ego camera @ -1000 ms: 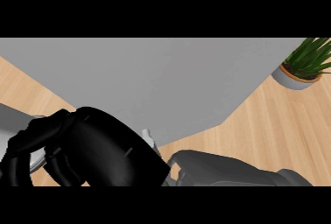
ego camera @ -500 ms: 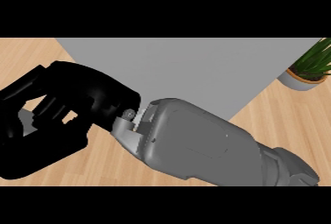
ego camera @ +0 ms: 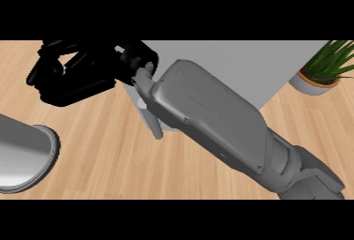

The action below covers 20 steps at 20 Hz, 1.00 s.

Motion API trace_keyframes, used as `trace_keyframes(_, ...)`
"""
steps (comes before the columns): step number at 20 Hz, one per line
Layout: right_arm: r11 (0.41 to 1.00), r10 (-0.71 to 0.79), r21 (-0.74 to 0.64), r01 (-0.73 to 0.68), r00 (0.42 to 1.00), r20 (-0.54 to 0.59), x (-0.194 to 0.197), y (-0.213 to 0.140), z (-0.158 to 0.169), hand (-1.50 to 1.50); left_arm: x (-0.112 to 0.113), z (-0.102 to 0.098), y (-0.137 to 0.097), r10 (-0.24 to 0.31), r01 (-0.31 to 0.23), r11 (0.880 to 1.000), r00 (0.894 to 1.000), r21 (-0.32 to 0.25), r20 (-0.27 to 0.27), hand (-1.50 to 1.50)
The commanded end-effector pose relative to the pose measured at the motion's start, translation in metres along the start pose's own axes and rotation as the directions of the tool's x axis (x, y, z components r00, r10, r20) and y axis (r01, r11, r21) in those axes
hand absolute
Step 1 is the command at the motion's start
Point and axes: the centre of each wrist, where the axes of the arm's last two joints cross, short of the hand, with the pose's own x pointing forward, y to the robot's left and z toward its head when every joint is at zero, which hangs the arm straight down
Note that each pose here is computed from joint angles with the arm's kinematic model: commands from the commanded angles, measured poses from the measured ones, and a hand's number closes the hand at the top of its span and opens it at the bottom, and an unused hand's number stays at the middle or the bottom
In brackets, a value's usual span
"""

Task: Pick up the wine, place it into the cabinet and close the cabinet

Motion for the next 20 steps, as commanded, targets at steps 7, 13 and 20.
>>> trace_keyframes(7,0.952,-0.022,-0.303,0.038,0.998,0.056,-0.033,-0.094,0.028,1.5,0.003,0.002,-0.004,0.027,-0.027,0.999,0.999,-0.021,-0.019,-1.5)
trace_keyframes(13,0.929,-0.027,-0.365,0.057,0.996,0.087,-0.045,-0.114,0.041,1.5,0.003,-0.005,-0.016,0.069,-0.07,0.996,0.997,-0.062,-0.017,-1.5)
trace_keyframes(20,0.929,-0.028,-0.364,0.07,0.993,0.119,-0.048,-0.115,0.04,1.5,0.003,-0.009,-0.028,0.118,-0.122,0.988,0.992,-0.09,-0.051,-1.5)
